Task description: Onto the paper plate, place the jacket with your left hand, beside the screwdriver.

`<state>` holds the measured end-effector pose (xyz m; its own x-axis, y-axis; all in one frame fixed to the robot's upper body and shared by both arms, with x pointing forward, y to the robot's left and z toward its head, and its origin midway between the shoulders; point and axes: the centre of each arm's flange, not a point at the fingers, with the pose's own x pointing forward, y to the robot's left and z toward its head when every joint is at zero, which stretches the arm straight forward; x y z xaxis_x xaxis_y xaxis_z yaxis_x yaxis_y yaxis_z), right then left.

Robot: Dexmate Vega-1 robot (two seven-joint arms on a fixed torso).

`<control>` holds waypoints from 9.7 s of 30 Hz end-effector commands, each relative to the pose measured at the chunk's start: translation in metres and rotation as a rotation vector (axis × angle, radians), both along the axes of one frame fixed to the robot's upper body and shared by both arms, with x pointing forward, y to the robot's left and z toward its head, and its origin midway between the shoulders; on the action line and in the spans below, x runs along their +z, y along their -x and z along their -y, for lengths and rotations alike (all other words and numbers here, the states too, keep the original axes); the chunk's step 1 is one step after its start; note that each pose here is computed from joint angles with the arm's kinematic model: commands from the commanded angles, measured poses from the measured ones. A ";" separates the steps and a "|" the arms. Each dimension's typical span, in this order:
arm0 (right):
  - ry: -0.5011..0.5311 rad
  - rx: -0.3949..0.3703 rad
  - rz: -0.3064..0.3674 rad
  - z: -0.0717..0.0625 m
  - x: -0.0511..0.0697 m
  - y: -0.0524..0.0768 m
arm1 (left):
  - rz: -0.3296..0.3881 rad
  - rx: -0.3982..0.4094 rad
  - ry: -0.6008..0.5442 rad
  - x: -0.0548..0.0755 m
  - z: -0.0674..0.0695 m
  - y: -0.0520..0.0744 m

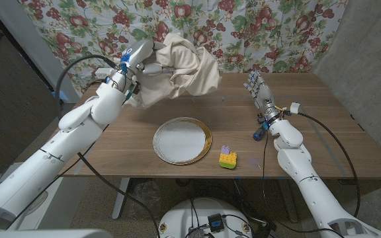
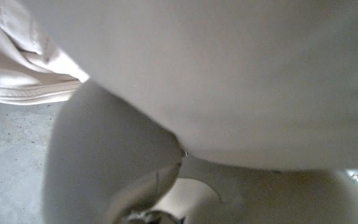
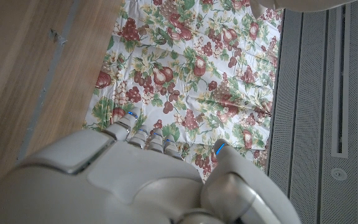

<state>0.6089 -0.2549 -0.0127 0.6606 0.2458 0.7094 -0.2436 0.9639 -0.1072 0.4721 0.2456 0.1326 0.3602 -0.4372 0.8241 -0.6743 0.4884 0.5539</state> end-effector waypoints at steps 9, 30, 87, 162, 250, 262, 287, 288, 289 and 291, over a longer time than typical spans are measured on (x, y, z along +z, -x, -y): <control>-0.011 -0.001 0.004 0.002 -0.001 -0.001 | -0.044 -0.096 -0.046 -0.001 0.012 0.008; -0.011 -0.003 0.020 0.001 0.003 0.002 | -0.101 -0.120 -0.162 -0.006 0.023 0.015; -0.008 0.005 0.019 -0.007 0.005 -0.005 | -0.315 -0.024 -0.351 -0.031 0.029 -0.017; -0.005 0.007 0.047 -0.009 0.006 0.005 | -0.565 0.170 -0.663 -0.049 0.050 -0.019; 0.032 -0.047 0.068 -0.016 0.015 0.027 | -0.503 0.090 -0.591 -0.025 0.026 -0.004; 0.039 -0.083 0.073 -0.019 0.013 0.041 | -0.482 0.065 -0.583 -0.025 0.018 -0.006; 0.034 -0.145 0.085 -0.052 0.012 0.054 | -0.415 0.000 -0.622 -0.012 -0.014 -0.012; 0.028 -0.147 0.085 -0.053 0.013 0.054 | -0.406 0.003 -0.620 -0.012 -0.015 -0.011; 0.031 -0.148 0.088 -0.054 0.013 0.055 | -0.416 0.003 -0.623 -0.011 -0.016 -0.012; 0.026 -0.150 0.092 -0.056 0.014 0.055 | -0.415 0.010 -0.629 -0.010 -0.016 -0.013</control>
